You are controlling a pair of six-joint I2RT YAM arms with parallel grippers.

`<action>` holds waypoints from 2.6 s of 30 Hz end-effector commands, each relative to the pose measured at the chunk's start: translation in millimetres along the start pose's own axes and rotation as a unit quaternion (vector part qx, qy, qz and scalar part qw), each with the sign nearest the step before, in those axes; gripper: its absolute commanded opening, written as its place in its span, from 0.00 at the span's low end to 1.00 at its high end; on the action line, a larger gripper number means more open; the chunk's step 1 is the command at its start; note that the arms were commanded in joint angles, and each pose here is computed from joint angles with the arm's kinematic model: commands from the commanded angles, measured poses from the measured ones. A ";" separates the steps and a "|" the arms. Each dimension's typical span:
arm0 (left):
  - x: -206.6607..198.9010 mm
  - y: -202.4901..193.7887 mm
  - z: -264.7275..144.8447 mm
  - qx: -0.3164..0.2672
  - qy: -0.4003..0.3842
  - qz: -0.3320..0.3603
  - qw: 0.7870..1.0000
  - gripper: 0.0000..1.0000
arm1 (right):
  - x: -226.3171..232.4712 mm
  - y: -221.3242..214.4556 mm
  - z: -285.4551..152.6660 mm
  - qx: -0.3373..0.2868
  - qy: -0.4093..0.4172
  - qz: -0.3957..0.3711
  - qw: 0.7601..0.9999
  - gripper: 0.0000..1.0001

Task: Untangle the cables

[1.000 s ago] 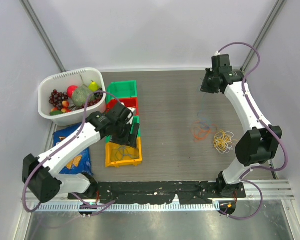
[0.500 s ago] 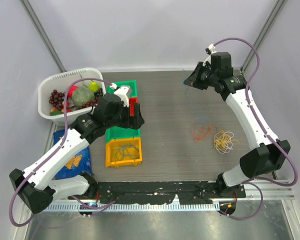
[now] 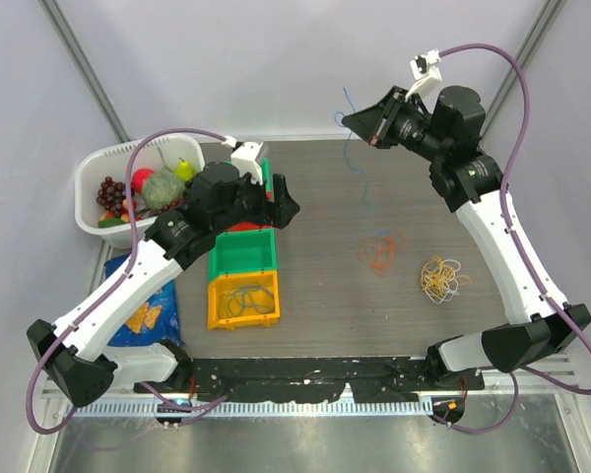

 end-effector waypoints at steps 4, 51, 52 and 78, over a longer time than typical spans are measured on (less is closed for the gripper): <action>-18.4 55.7 -0.1 -0.075 -0.032 0.015 0.997 0.79 | 39.7 45.1 1.4 -0.045 0.051 -0.035 0.997 0.01; -93.0 95.3 83.1 -0.148 -0.205 0.134 0.958 0.00 | 93.7 66.6 -14.4 -0.068 0.123 -0.013 0.990 0.03; -96.6 98.1 75.7 -0.150 -0.210 0.132 0.957 0.00 | 77.5 57.8 -14.9 -0.053 0.078 -0.014 0.995 0.13; -96.3 164.4 -17.1 -0.161 -0.154 0.104 0.969 0.00 | -116.8 -162.0 -22.5 0.079 -0.086 -0.120 0.986 0.80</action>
Point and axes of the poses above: each gripper's point midway between its finger pads, its own z axis out along the fingers, its own x axis along the line the jaws close on, y = z × x, the point moved 1 cm from there along -z, back along the fingers, and after that the axes turned 3 degrees about z, right-handed, at the moved point
